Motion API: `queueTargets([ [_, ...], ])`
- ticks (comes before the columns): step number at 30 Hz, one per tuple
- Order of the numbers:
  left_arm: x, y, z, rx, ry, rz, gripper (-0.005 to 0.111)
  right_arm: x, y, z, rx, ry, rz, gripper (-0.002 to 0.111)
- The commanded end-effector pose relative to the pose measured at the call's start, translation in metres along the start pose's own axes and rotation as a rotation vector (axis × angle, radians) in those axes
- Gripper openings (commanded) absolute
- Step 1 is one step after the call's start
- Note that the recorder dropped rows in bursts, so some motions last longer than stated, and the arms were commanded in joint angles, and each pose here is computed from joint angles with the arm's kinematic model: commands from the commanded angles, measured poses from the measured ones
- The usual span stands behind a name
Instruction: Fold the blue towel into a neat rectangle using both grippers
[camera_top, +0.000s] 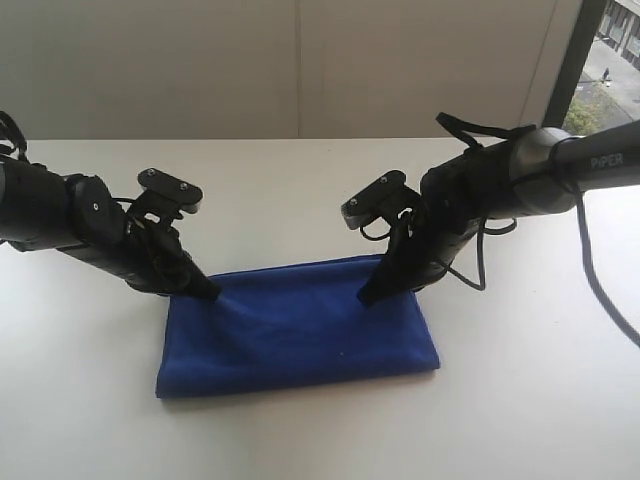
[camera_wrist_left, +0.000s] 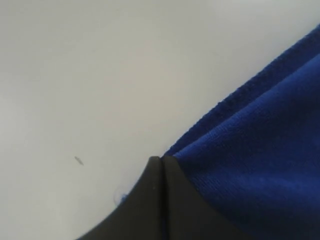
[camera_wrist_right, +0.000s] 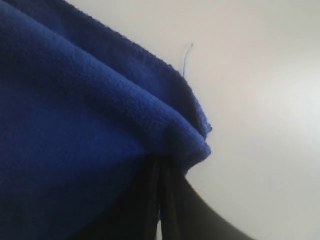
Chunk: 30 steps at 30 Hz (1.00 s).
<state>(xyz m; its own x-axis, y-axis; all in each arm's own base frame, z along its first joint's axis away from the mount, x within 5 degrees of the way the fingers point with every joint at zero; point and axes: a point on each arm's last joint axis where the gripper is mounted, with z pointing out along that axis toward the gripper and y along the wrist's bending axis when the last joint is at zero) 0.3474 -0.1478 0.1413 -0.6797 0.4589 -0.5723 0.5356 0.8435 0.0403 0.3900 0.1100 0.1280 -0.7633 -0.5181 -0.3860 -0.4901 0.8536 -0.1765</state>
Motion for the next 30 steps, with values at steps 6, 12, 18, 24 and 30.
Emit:
queueTargets([
  [6,-0.029,0.009,-0.065,-0.038,-0.158,0.027,0.0,-0.013,-0.01,-0.035,0.035,-0.102,0.014,0.0],
  [12,-0.038,0.002,-0.119,-0.016,-0.219,0.042,0.0,-0.024,-0.029,-0.122,0.107,-0.284,0.062,0.0],
  [18,-0.005,-0.008,-0.179,-0.034,-0.338,-0.039,0.0,0.007,-0.032,-0.203,0.155,-0.451,0.148,0.0],
  [24,0.068,-0.021,-0.217,-0.065,-0.495,-0.196,0.0,0.061,-0.013,-0.248,0.14,-0.641,0.285,0.0],
  [30,0.131,-0.03,-0.229,-0.095,-0.645,-0.253,0.0,0.107,0.003,-0.252,0.13,-0.698,0.311,0.0],
])
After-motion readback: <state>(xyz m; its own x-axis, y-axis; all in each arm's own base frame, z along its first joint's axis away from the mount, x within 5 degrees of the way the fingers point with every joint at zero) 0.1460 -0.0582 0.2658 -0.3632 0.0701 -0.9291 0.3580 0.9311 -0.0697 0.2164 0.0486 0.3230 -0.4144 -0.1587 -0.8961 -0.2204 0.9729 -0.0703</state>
